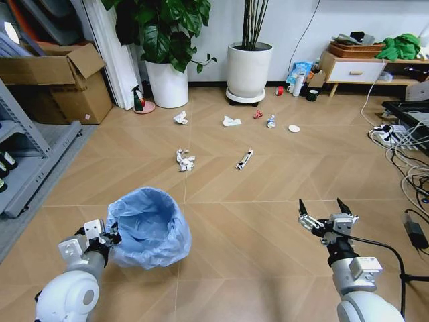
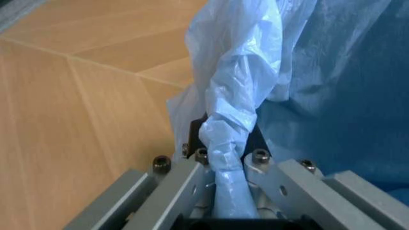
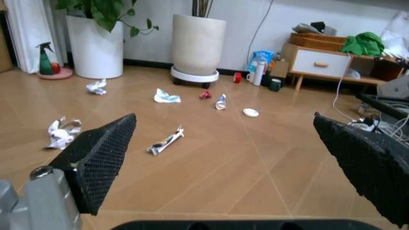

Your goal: Pick up the trash bin and place the garbage on the floor into it.

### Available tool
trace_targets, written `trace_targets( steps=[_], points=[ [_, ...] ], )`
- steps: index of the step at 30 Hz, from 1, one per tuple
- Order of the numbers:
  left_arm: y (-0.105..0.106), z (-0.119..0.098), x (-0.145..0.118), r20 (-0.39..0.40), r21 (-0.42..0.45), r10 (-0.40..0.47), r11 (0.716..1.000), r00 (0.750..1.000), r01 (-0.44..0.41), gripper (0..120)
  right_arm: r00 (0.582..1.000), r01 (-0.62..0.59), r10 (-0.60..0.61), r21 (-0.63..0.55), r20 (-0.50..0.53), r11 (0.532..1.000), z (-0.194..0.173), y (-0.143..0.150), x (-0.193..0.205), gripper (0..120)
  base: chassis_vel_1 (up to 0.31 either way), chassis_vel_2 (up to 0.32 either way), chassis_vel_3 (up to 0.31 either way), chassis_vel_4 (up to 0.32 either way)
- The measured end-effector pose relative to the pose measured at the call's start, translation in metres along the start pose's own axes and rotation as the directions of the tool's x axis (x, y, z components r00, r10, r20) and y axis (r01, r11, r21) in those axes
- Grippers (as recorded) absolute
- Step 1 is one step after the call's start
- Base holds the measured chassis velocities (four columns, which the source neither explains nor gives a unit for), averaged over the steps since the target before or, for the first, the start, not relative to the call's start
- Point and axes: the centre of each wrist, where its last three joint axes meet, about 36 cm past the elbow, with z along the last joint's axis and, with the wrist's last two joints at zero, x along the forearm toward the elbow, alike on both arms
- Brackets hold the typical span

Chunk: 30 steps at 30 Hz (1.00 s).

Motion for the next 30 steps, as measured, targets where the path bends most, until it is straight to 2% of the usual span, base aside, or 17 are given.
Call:
trace_targets(
  steps=[9, 30],
  points=[
    [-0.001, 0.001, 0.001, -0.001, -0.004, 0.016, 1.000, 1.000, -0.016, 0, 1.000, 0.005, -0.005, 0.005, -0.004, 1.000, 0.004, 0.004, 0.001, 100, -0.157, 0.203, 0.167, -0.214],
    [-0.001, 0.005, -0.002, -0.006, -0.010, 0.026, 1.000, 1.000, -0.026, 0, 1.000, 0.008, -0.008, 0.007, -0.013, 1.000, 0.011, 0.008, -0.001, 100, -0.069, 0.285, 0.061, -0.281]
  ],
)
